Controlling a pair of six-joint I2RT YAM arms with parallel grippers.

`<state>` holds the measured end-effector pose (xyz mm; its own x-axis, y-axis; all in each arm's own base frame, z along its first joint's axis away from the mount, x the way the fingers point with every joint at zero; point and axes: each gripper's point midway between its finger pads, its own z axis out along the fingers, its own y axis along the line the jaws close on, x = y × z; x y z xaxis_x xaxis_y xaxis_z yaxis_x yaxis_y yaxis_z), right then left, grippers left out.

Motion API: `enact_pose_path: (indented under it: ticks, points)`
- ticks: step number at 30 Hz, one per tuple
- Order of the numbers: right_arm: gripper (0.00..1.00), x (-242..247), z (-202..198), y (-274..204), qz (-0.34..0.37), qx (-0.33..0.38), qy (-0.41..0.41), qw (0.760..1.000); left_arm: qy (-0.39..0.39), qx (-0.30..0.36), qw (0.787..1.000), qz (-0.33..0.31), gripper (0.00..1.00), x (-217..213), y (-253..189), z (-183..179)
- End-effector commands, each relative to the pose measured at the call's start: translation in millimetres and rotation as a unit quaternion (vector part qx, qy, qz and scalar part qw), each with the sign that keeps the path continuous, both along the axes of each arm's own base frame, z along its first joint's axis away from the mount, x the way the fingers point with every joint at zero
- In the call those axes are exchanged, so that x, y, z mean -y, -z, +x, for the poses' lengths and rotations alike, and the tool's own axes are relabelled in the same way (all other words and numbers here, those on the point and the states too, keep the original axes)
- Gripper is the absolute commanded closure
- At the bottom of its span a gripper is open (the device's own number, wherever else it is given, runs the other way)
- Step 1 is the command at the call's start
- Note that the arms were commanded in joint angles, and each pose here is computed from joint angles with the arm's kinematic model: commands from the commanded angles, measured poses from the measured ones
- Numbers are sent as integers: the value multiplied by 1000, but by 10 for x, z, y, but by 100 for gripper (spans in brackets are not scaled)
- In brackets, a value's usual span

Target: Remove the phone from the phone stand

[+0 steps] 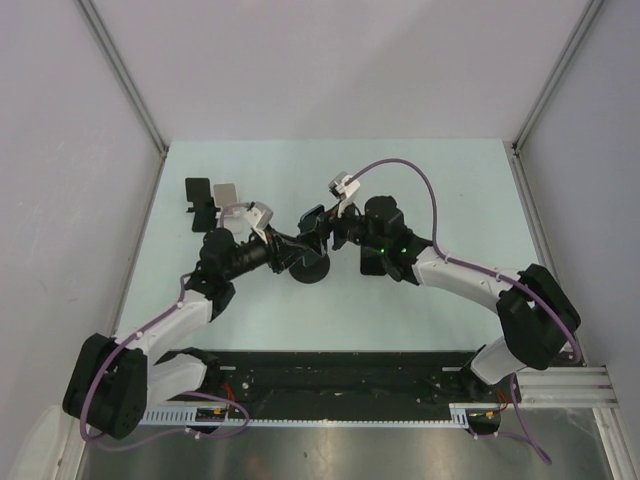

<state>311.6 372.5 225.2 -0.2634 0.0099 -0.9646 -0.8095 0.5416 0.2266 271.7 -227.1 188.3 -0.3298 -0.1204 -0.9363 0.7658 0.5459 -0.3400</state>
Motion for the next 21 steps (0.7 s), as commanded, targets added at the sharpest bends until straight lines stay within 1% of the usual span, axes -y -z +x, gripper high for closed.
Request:
enact_pose_path:
  ticks: [1, 5, 6, 8, 9, 11, 12, 14, 15, 17, 18, 19, 20, 21]
  points:
    - [100, 186, -36, -182, 8, -7, -50, 999, 28, 5, 999, -25, 100, -10, -204, 30]
    - [100, 197, -22, -139, 8, -20, -51, 998, 40, -9, 999, -29, 100, 16, -181, 6]
    - [100, 199, -6, -117, 7, -21, -47, 999, 43, -9, 999, -30, 98, 22, -187, -9]
    - [100, 212, 30, -111, 6, -22, -36, 999, 45, -4, 998, -32, 89, 20, -222, -26]
    - [100, 215, 40, -118, 7, -22, -33, 999, 47, 0, 998, -32, 79, 17, -237, -42]
    - [100, 219, 36, -171, 11, -16, -30, 999, 48, 4, 998, -32, 65, 9, -253, -69]
    - [100, 216, 31, -187, 11, -12, -29, 999, 48, 13, 998, -31, 56, 0, -284, -87]
    - [100, 226, 33, -203, 10, -9, -26, 1000, 45, 15, 998, -28, 48, -17, -274, -106]
    - [100, 231, 37, -206, 9, -7, -25, 1000, 41, 25, 999, -24, 41, -33, -296, -106]
    - [99, 229, 26, -221, 9, -6, -22, 1000, 29, 25, 999, -15, 39, -70, -263, -92]
    - [92, 231, 21, -234, 8, -4, -20, 1000, 26, 32, 999, -7, 40, -85, -254, -83]
    - [83, 235, 26, -252, 7, 1, -15, 1000, 19, 33, 999, -3, 41, -102, -255, -70]
    - [64, 221, -5, -295, 9, 7, -15, 1000, 17, 36, 999, 1, 42, -111, -256, -67]
    - [54, 214, -17, -315, 10, 9, -14, 1000, 15, 38, 999, 6, 42, -120, -245, -56]
